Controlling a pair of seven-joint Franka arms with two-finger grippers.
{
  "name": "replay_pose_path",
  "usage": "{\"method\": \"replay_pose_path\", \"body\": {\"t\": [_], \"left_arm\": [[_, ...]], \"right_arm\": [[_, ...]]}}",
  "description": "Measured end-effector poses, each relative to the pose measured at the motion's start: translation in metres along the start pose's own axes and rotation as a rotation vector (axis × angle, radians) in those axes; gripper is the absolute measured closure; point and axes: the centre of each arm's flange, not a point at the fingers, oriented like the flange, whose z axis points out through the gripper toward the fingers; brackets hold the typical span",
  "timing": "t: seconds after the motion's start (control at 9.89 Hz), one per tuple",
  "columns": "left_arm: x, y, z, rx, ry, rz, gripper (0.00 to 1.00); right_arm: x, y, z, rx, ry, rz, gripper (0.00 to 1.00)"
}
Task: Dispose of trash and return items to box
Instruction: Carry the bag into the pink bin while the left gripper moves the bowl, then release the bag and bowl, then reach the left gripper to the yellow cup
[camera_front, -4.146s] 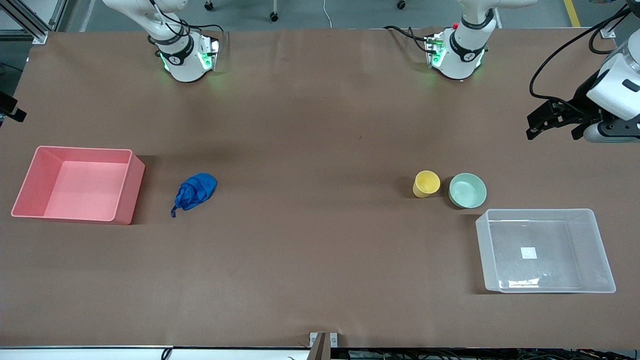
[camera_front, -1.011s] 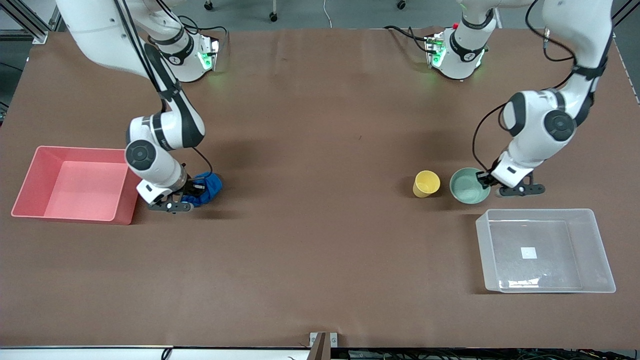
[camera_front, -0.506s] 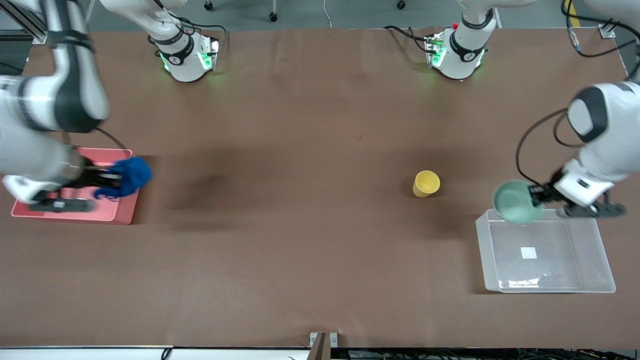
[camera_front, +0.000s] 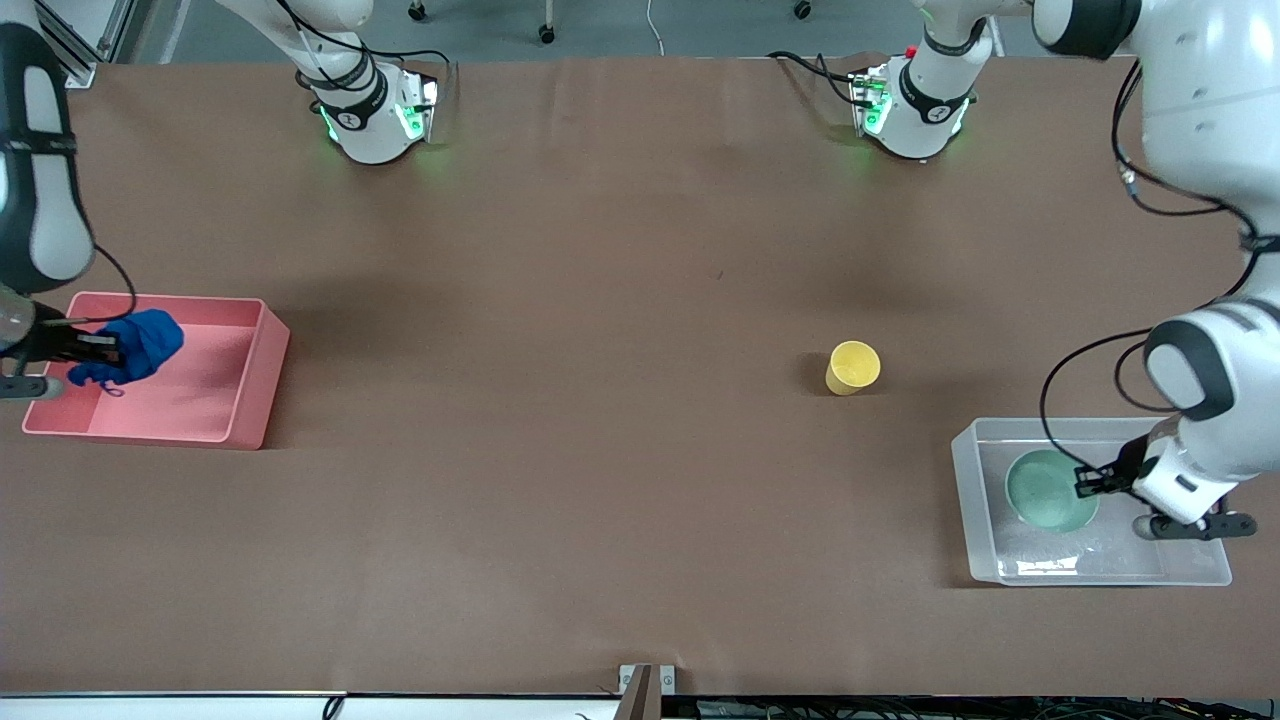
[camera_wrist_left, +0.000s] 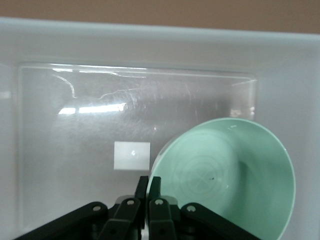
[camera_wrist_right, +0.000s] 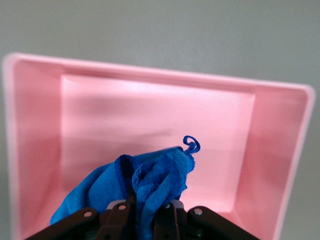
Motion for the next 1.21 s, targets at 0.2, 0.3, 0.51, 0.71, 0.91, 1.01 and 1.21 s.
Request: {"method": "replay_pose_path", "body": {"t": [0.2,0.3,0.51,0.71,0.91,1.01,1.21], "left_arm": [[-0.002,-0.005,0.029,0.011,0.002,-0.008,0.95],[-0.002,-0.006,0.030,0.012,0.002,-0.007,0.83],[0.008,-0.003,0.007,0.012,0.041,0.000,0.56],[0.014,0.013,-0.056,-0.018,0.090,0.016,0.26],[-0.013,0.055,-0.112,-0.089,0.094,0.056,0.01],[-0.039,0.079,-0.125,-0.107,0.070,0.094,0.00],[-0.103,0.132,-0.115,-0.101,-0.022,0.186,0.00]], "right_arm": [[-0.007,-0.006,0.059,-0.006,0.009,-0.006,0.75],[-0.005,-0.005,0.076,-0.012,0.017,-0.007,0.74],[0.000,-0.006,0.079,-0.013,0.022,-0.011,0.47],[0.019,-0.006,0.025,0.013,-0.030,-0.020,0.17],[0.036,-0.013,-0.075,0.022,-0.003,0.031,0.00],[0.037,-0.027,-0.117,0.018,0.027,0.081,0.00],[0.037,-0.088,-0.174,0.025,0.047,0.203,0.00]]}}
